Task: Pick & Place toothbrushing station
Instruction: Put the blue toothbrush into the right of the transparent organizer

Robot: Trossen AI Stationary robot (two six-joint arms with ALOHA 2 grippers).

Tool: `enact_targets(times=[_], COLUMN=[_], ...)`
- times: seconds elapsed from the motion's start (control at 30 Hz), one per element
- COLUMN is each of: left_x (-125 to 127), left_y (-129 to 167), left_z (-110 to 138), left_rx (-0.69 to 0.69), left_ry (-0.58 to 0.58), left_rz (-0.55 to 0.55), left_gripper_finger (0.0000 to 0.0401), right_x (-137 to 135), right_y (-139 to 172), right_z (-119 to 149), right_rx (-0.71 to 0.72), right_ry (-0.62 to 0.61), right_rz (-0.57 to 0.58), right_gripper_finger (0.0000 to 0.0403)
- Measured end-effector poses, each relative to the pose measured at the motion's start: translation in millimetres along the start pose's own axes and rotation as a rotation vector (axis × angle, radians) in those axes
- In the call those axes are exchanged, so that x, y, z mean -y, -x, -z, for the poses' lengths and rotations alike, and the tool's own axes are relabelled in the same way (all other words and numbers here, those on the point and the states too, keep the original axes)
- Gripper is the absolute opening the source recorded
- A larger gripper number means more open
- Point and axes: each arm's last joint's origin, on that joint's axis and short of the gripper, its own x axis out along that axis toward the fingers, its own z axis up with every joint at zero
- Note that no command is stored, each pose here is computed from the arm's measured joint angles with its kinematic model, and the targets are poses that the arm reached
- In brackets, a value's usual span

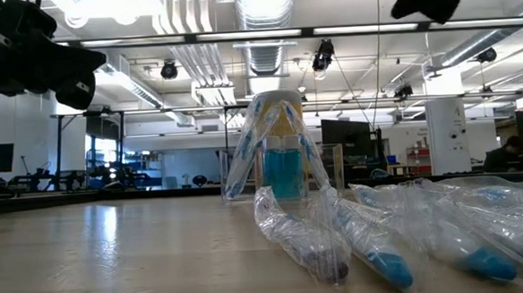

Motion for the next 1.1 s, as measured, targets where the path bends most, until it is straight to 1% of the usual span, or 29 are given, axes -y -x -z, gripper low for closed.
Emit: enact_targets(times=[0.13, 0.23, 0.3, 0.43, 0.57, 0.63, 0.8, 0.87, 0.93, 1.0, 1.1], left_x=[0, 0, 0, 0, 0, 0, 0, 0, 0, 0, 0], left_y=[0, 0, 0, 0, 0, 0, 0, 0, 0, 0, 0], left_z=[1, 1, 1, 0, 0, 1, 2, 2, 2, 3, 5], left_rx=[-0.011, -0.009, -0.007, -0.006, -0.005, -0.009, -0.019, -0.020, -0.022, -0.031, -0.048], left_ry=[0.008, 0.031, 0.042, 0.037, 0.030, 0.029, 0.028, 0.028, 0.027, 0.026, 0.026], left_rz=[-0.004, -0.003, -0.002, 0.002, 0.003, 0.003, 0.002, 0.003, 0.002, 0.001, 0.000], left_gripper_finger=[0.0010, 0.0021, 0.0024, 0.0021, 0.0016, 0.0015, 0.0014, 0.0014, 0.0013, 0.0014, 0.0014], right_x=[-22, -39, -51, -80, -108, -117, -131, -136, -140, -145, -149], right_y=[3, 0, -4, -18, -39, -52, -79, -88, -97, -102, -106], right_z=[2, 3, 5, 19, 41, 50, 67, 72, 74, 74, 73], right_rx=[-0.150, -0.216, -0.240, -0.300, -0.376, -0.404, -0.433, -0.482, -0.526, -0.526, -0.520], right_ry=[-0.076, -0.220, -0.275, -0.329, -0.392, -0.424, -0.428, -0.458, -0.481, -0.499, -0.505], right_rz=[0.062, 0.118, 0.140, 0.150, 0.180, 0.222, 0.302, 0.304, 0.282, 0.245, 0.231], right_gripper_finger=[0.0008, 0.0008, 0.0008, 0.0008, 0.0008, 0.0008, 0.0008, 0.0009, 0.0014, 0.0024, 0.0045])
